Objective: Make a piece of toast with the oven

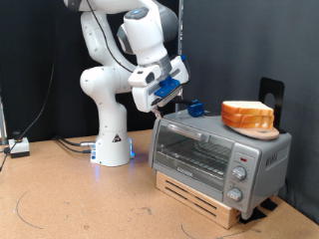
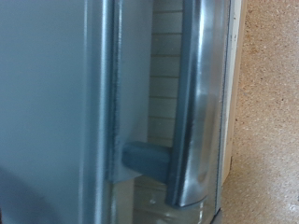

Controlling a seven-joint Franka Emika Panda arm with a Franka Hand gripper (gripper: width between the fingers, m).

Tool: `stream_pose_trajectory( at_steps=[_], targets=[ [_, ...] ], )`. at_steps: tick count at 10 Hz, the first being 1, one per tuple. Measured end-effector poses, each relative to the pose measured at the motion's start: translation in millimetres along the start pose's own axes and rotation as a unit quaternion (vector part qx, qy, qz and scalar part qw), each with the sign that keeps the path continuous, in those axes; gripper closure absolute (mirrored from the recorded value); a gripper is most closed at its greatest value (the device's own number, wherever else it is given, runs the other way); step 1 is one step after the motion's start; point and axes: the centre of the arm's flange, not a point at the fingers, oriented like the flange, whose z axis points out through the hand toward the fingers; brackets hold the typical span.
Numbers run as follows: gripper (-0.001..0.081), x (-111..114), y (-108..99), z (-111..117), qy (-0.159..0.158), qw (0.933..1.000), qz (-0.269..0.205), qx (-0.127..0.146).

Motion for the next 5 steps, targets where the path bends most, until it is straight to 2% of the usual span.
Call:
stream_pose_trajectory(
  at_steps=[5],
  targets=[
    [0.0002,6,14,39,0.011,0.9995,0.007,-0.027]
  ],
)
